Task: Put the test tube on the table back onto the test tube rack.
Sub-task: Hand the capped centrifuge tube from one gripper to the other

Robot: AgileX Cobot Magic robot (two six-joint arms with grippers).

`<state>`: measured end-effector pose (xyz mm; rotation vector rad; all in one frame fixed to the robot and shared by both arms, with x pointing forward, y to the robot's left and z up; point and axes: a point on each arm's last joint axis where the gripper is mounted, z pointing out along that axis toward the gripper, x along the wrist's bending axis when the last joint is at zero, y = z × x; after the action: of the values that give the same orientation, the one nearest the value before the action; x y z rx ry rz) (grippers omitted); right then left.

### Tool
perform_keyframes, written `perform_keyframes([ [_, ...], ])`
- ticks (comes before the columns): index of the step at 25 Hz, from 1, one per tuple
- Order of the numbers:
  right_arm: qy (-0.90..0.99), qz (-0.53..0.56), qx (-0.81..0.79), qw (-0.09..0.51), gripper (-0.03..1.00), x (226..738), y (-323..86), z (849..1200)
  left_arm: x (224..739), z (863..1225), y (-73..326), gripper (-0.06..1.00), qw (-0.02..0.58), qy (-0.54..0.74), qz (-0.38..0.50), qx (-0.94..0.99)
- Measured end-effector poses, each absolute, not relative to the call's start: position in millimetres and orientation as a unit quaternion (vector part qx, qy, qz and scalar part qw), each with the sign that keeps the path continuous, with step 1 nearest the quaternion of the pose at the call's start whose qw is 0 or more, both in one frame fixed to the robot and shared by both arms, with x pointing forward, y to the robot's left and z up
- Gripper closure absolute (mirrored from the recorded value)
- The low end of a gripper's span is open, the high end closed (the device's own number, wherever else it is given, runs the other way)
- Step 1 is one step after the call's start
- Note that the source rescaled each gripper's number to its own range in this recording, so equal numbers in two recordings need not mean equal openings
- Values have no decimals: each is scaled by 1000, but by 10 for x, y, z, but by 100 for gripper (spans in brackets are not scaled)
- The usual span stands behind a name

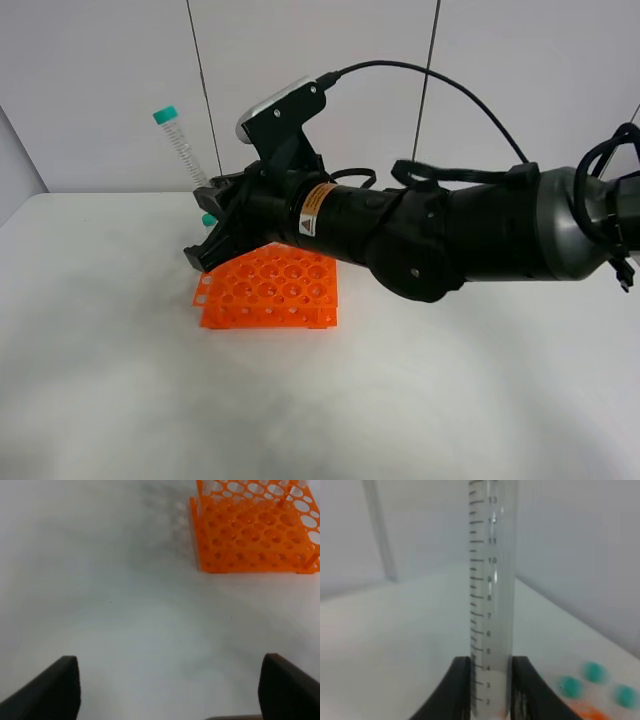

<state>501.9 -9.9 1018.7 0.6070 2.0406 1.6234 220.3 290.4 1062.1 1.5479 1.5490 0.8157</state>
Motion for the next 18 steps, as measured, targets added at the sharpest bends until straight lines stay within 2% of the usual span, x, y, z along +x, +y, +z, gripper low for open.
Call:
perform_keyframes([
  [5,754,615,178,146,96,4833,-47,10098,2203,10621,2904,10,392,610,321,609],
  [18,771,612,127,122,96,4690,-93,10062,2203,10621,2904,10,392,610,321,609],
])
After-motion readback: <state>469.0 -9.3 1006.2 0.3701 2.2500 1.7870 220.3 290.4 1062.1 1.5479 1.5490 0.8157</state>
